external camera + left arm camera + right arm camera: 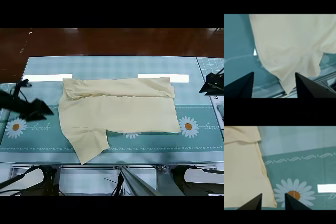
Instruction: Fold the shirts.
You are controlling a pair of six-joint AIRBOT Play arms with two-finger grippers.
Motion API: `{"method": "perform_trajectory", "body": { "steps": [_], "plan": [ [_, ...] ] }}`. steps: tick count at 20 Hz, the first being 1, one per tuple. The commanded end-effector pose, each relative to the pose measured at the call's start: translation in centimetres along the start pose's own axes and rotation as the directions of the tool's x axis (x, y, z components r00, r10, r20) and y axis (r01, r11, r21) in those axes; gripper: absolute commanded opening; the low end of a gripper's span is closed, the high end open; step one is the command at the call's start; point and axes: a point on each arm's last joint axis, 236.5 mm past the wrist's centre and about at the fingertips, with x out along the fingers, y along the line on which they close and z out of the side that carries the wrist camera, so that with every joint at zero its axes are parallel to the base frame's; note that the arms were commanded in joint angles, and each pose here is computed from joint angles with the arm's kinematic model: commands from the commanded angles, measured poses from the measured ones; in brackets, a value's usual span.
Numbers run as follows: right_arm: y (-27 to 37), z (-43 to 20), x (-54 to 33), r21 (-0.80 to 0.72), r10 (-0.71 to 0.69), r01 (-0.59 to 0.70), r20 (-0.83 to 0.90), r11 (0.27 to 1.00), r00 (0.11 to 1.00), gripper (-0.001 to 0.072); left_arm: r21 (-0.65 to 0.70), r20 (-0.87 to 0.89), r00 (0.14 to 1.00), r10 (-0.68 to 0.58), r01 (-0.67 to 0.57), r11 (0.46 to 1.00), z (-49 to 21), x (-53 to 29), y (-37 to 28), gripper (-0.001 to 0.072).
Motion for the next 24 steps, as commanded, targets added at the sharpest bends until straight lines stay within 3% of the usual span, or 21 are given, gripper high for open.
{"method": "perform_trajectory", "body": {
  "steps": [1,3,6,8,14,18,19,20,23,24],
  "plan": [
    [-0.8,-2.1,1.2,0.086,0.133,-0.135,0.018,0.987,0.991,0.0380,-0.117,-0.036,0.995,-0.096,0.092,0.989,-7.7,5.1,0.2,0.0601],
    [-0.7,-2.2,2.1,0.088,0.144,-0.145,0.025,0.985,0.989,0.0376,-0.168,-0.038,0.990,-0.133,0.125,0.978,-9.7,7.1,-0.2,0.0598],
    [0.4,-1.1,1.9,0.082,0.187,-0.192,0.070,0.978,0.980,0.0376,-0.174,0.052,0.980,-0.193,0.200,0.964,-7.3,6.8,-2.2,0.0597],
    [0.3,-1.1,1.9,0.077,0.186,-0.191,0.070,0.979,0.980,0.0376,-0.154,0.073,0.981,-0.179,0.189,0.970,-6.5,7.3,-2.4,0.0595],
    [0.3,-1.2,1.9,0.076,0.186,-0.191,0.068,0.979,0.980,0.0375,-0.130,-0.108,0.983,-0.148,0.134,0.982,-9.2,10.1,-2.5,0.0590],
    [0.3,-1.2,1.9,0.074,0.185,-0.190,0.069,0.979,0.980,0.0375,-0.152,-0.082,0.988,-0.133,0.120,0.981,-8.5,10.4,-2.1,0.0578],
    [0.3,-1.2,2.0,0.074,0.183,-0.188,0.068,0.979,0.981,0.0376,-0.156,-0.066,0.989,-0.134,0.122,0.980,-8.1,10.4,-2.1,0.0534],
    [0.3,-1.2,2.0,0.074,0.183,-0.188,0.068,0.979,0.981,0.0375,-0.170,-0.044,0.990,-0.136,0.127,0.977,-7.5,10.5,-2.1,0.0444],
    [0.3,-1.2,2.0,0.073,0.182,-0.187,0.069,0.980,0.981,0.0375,-0.159,0.016,0.994,-0.104,0.105,0.982,-5.7,11.6,-1.9,0.0426],
    [0.3,-1.2,2.0,0.073,0.183,-0.188,0.067,0.979,0.981,0.0376,-0.154,-0.001,0.995,-0.103,0.102,0.983,-5.8,12.3,-2.1,0.0347]
  ]
}}
